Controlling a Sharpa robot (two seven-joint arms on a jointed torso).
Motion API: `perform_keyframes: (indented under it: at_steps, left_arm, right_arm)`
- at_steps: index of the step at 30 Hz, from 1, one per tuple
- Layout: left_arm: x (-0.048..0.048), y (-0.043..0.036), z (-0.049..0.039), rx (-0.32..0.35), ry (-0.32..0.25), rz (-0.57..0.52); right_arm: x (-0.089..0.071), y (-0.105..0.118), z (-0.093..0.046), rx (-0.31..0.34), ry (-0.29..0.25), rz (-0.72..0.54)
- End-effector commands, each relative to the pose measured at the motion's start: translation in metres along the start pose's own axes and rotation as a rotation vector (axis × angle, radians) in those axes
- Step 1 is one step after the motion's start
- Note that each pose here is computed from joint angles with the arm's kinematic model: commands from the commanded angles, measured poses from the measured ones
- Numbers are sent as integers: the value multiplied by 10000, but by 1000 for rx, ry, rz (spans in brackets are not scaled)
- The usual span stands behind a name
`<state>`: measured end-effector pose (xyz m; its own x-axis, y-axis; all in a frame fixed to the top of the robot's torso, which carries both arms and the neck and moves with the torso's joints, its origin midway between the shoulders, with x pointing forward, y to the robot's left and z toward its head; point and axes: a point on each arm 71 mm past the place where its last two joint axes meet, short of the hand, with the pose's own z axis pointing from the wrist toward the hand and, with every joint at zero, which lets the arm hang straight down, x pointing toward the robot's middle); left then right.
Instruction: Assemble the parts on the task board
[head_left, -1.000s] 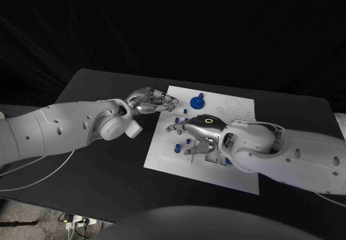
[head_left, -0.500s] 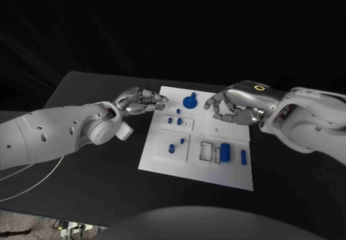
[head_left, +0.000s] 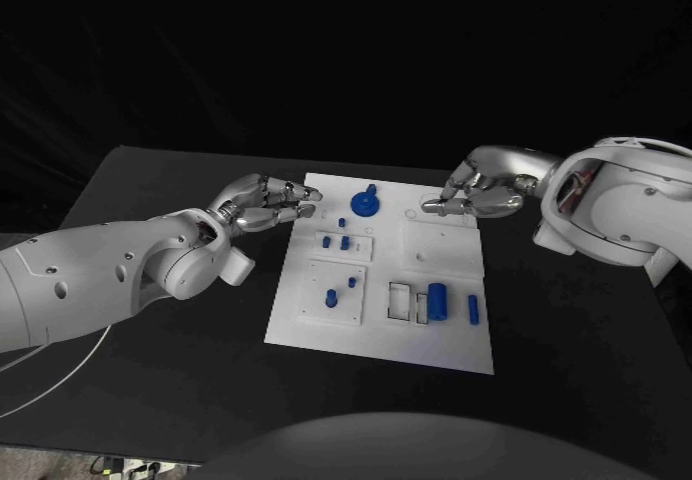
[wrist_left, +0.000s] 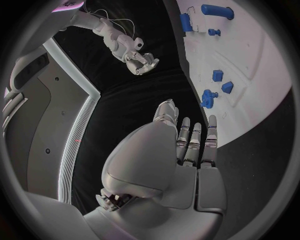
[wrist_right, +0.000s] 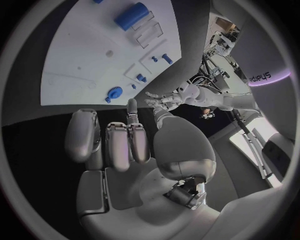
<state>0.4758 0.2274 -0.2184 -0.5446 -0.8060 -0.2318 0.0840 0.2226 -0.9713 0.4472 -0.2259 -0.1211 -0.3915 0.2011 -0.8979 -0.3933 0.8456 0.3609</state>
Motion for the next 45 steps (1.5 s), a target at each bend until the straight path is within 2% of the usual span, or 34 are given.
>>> perform_keyframes:
  at_steps: [1,7,14,25,36,45]
  left_arm:
    - [18,-22,17,21,2,-7]
    - [41,-23,36,20,17,-12]
    - [59,-26,44,20,26,-15]
    - [88,-29,65,19,40,-20]
    - [100,-21,84,10,50,-22]
    - [102,-15,89,4,54,-23]
  right_arm:
    - [171,-170,54,273,263,2]
    - [232,-217,202,372,370,-62]
    - [419,-246,307,407,466,-83]
    - [647,-315,361,433,532,-53]
    - [776,-317,363,438,552,3]
    - [889,-327,352,440,593,81]
